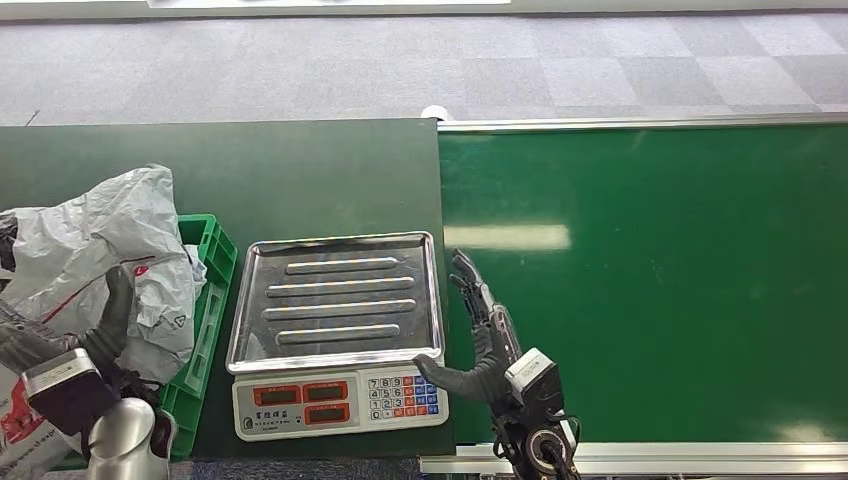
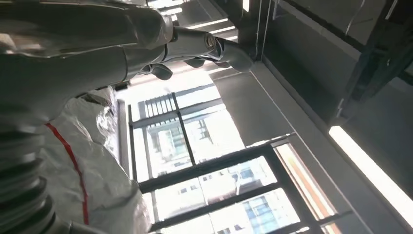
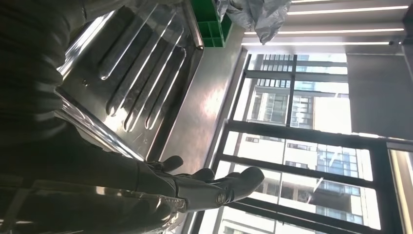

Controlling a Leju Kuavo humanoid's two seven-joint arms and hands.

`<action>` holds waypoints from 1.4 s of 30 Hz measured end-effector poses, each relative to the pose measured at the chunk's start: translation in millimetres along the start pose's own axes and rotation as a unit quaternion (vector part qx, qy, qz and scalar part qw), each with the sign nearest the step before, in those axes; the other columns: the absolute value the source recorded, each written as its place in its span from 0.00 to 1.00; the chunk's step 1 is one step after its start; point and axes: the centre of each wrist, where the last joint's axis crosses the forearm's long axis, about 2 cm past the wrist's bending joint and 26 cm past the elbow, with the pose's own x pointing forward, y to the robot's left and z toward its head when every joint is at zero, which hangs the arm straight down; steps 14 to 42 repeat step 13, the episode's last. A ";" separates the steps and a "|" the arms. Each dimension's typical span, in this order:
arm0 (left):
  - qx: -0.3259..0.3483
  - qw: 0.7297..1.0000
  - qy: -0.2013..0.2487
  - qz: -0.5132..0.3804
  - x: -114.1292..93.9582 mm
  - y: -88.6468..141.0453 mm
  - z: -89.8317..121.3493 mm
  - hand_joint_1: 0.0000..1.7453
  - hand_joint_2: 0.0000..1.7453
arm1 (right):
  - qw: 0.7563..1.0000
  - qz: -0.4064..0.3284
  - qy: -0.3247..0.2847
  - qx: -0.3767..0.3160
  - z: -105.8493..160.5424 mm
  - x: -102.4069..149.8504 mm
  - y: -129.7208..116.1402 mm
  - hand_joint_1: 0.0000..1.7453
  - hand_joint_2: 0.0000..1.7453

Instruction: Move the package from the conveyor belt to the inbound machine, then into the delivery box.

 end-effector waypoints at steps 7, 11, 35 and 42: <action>-0.122 0.970 0.039 0.204 35.5 -16.7 24.5 0.00 1.00 | 1.000 -0.022 0.006 -0.012 3.4 -3.4 -5.3 0.00 1.00; -0.188 0.944 0.060 0.265 50.8 -16.7 49.9 0.00 1.00 | 0.999 -0.029 0.014 -0.023 11.3 -5.9 -9.2 0.00 1.00; -0.197 0.940 0.065 0.273 54.4 -16.0 55.7 0.00 1.00 | 0.999 -0.029 0.016 -0.026 13.3 -6.5 -10.3 0.00 1.00; -0.197 0.940 0.065 0.273 54.4 -16.0 55.7 0.00 1.00 | 0.999 -0.029 0.016 -0.026 13.3 -6.5 -10.3 0.00 1.00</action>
